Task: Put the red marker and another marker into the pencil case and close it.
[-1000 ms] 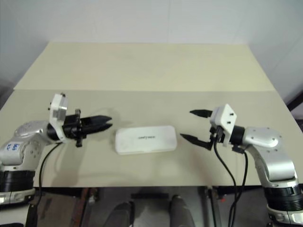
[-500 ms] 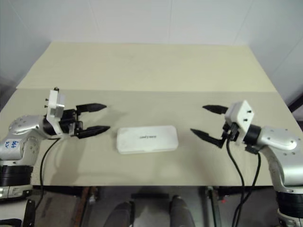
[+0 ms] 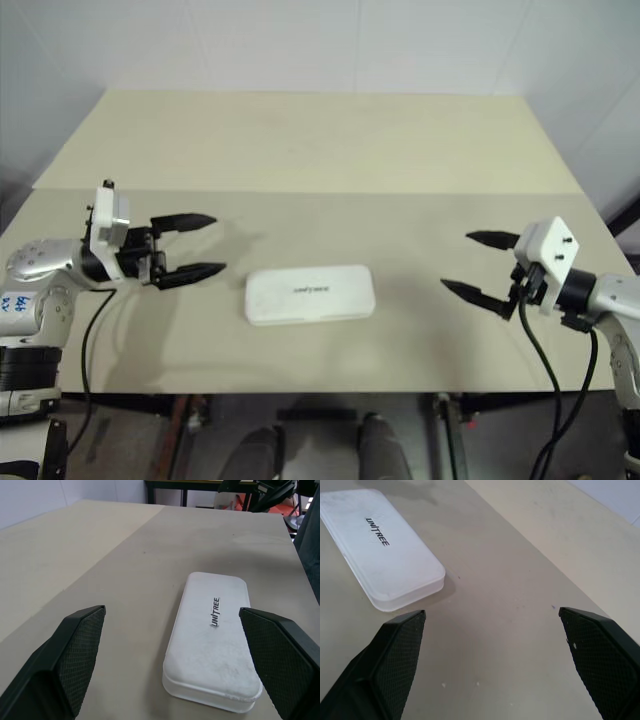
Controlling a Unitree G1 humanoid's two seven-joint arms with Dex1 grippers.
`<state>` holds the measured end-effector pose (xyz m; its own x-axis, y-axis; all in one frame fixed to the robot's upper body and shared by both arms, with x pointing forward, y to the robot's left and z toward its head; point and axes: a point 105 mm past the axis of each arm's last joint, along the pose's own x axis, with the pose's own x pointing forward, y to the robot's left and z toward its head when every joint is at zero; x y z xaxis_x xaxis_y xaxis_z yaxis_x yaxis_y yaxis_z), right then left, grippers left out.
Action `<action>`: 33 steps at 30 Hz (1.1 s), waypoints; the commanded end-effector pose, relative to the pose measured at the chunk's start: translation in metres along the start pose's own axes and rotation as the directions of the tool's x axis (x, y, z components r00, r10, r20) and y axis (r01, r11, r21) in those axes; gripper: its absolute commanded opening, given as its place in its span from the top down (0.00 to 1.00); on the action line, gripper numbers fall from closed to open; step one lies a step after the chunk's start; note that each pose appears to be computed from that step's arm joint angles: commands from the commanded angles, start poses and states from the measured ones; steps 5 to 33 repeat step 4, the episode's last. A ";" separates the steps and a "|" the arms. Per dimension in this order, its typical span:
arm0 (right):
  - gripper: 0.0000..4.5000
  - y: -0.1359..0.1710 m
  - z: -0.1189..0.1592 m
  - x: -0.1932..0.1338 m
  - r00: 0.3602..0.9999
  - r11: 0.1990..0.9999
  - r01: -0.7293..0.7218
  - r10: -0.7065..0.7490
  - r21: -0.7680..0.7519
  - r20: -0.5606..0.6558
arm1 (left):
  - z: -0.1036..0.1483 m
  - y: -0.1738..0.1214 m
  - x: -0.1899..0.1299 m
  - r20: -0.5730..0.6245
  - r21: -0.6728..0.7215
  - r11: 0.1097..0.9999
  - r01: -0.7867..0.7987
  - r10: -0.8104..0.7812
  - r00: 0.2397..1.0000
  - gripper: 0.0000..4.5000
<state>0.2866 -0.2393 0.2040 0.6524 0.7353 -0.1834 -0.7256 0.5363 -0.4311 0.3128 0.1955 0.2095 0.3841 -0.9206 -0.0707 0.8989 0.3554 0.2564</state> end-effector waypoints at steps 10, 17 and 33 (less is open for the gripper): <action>0.00 -0.008 0.010 -0.007 1.000 0.998 -0.011 0.012 -0.055 0.007 | 0.011 -0.001 -0.017 -0.029 0.037 0.999 -0.022 0.023 0.999 0.00; 0.00 -0.008 0.010 -0.007 1.000 0.998 -0.011 0.012 -0.055 0.007 | 0.011 -0.001 -0.017 -0.029 0.037 0.999 -0.022 0.023 0.999 0.00; 0.00 -0.008 0.010 -0.007 1.000 0.998 -0.011 0.012 -0.055 0.007 | 0.011 -0.001 -0.017 -0.029 0.037 0.999 -0.022 0.023 0.999 0.00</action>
